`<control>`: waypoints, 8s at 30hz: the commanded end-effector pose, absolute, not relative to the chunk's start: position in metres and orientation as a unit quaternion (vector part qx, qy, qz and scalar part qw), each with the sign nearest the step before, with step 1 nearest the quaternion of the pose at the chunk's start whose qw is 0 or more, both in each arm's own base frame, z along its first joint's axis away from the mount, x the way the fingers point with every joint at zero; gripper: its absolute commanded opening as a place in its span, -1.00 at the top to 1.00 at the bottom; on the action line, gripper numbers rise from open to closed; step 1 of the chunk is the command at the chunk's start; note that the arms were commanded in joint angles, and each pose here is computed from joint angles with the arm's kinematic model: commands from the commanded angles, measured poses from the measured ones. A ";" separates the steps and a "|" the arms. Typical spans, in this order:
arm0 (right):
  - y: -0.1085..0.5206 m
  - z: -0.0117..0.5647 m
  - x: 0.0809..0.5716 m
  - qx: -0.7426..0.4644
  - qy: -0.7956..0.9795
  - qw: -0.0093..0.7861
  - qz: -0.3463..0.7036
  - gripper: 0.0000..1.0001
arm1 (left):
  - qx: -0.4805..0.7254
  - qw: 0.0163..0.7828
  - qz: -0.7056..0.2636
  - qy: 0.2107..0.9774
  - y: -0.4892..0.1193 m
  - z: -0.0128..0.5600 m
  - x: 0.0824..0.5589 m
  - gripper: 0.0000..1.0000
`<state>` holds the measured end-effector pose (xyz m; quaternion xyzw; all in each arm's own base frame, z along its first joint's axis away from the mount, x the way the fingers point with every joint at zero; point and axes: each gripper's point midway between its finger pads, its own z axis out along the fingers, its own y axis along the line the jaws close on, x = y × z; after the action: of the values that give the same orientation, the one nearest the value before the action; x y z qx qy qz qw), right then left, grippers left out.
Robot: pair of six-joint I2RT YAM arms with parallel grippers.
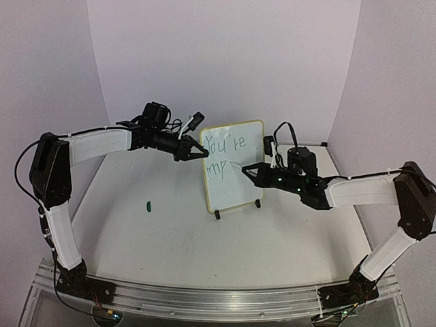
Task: Write a sentence on the whiteboard
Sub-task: Pick up the sentence from the whiteboard.
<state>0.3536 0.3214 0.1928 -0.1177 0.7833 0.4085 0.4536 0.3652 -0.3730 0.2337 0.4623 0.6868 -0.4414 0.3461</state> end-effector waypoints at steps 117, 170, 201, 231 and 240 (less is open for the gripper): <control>0.311 0.227 0.368 -0.160 0.749 0.476 0.431 1.00 | 0.478 0.298 -0.443 0.697 -0.382 0.214 0.342 1.00; 0.299 0.190 0.358 -0.128 0.790 0.432 0.415 1.00 | 0.480 0.301 -0.444 0.695 -0.383 0.219 0.341 1.00; 0.294 0.231 0.370 -0.112 0.757 0.492 0.414 1.00 | 0.481 0.301 -0.443 0.694 -0.383 0.220 0.340 1.00; 0.280 0.222 0.358 -0.096 0.766 0.487 0.409 1.00 | 0.482 0.301 -0.442 0.694 -0.384 0.220 0.339 1.00; 0.286 0.214 0.365 -0.096 0.772 0.478 0.407 1.00 | 0.482 0.301 -0.441 0.695 -0.384 0.219 0.340 1.00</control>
<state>0.3562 0.2832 0.1985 -0.1000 0.7853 0.3996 0.4622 0.3610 -0.3792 0.2347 0.4729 0.6816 -0.4354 0.3494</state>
